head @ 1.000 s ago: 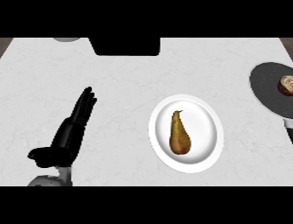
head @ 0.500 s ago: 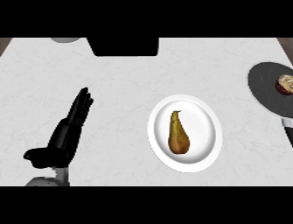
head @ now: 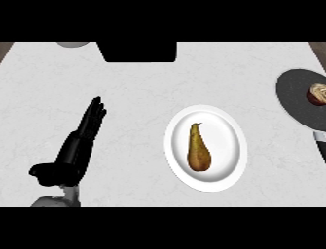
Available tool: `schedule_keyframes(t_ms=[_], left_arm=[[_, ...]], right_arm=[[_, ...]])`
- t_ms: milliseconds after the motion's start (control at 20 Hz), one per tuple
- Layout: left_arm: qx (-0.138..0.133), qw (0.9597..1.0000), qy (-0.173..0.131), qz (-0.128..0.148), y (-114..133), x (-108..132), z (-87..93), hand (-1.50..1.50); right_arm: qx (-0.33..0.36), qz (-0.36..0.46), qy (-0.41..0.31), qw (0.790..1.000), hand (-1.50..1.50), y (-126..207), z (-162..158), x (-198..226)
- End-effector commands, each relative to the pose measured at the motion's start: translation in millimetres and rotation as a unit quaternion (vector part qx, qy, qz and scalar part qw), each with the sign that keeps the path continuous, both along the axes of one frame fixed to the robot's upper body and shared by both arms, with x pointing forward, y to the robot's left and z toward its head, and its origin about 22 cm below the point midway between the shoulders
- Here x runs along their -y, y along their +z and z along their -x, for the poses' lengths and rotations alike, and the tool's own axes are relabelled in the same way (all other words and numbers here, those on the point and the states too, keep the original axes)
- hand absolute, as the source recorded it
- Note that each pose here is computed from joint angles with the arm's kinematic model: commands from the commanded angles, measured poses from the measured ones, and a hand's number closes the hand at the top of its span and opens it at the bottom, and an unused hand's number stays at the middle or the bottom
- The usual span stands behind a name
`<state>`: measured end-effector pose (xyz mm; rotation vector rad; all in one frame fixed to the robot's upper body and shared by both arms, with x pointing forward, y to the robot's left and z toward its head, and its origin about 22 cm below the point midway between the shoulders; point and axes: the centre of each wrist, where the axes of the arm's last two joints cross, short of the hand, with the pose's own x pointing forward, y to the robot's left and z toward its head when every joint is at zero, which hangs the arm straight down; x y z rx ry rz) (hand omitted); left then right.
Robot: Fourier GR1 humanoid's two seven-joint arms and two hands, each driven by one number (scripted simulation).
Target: Pick the cupcake from the plate and place it in the pan
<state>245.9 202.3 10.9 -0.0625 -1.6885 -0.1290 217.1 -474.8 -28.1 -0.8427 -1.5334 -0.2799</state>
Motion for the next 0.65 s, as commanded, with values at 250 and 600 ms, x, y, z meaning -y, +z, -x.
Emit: schedule_keyframes(t_ms=[250,600], left_arm=[[0.002,1.0000,0.006,-0.003,-8,-5,7.7,0.00],[-0.001,1.0000,0.004,-0.001,-6,1,-0.2,0.00]], right_arm=[[-0.027,0.019,-0.009,0.999,-1.50,29,3,-13],[-0.036,0.066,-0.037,0.997,-1.50,11,6,-20]])
